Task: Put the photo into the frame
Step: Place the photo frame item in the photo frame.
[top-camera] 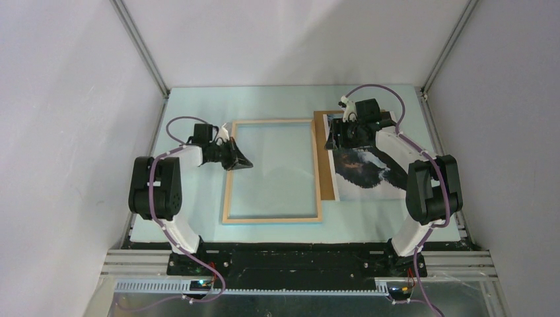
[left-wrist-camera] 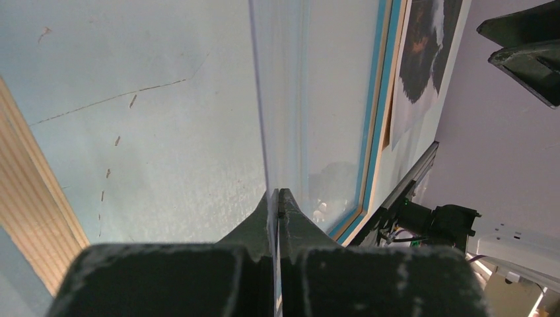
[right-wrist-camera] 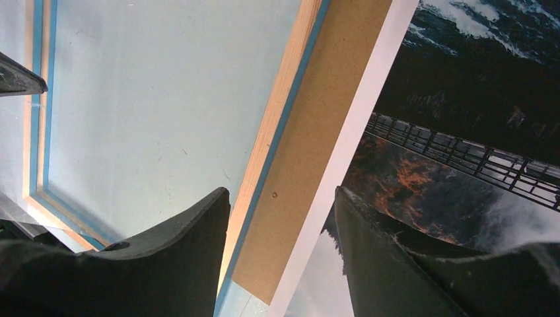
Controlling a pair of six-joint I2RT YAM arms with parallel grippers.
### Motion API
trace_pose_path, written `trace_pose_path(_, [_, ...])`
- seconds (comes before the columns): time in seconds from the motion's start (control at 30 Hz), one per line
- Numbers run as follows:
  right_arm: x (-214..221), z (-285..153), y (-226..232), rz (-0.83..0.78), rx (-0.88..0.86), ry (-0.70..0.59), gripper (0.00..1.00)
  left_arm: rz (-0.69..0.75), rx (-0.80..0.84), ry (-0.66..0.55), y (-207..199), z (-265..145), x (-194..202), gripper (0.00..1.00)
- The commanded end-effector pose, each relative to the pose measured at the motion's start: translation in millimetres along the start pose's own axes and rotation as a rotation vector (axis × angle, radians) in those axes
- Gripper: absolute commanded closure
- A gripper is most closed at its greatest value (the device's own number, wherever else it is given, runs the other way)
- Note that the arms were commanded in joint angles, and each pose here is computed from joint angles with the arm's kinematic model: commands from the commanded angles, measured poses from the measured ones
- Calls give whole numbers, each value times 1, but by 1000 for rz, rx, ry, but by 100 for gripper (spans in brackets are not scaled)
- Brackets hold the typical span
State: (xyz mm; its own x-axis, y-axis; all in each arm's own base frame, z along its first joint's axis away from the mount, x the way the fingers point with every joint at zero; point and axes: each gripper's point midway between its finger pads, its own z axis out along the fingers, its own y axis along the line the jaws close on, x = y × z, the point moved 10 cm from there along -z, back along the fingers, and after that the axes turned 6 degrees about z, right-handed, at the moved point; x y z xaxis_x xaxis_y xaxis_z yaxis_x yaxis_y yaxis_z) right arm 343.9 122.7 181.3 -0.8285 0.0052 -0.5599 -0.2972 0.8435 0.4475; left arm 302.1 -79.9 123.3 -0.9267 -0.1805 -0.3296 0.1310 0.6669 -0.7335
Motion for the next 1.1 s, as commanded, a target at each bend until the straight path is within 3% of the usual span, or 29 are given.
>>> trace_pose_path(0.0, [-4, 0, 4, -28, -15, -24, 36, 40, 18, -3, -4, 2, -5, 100])
trace_pose_path(1.07, [30, 64, 9, -36, -9, 125, 40, -13, 1, 100, 0, 9, 9, 100])
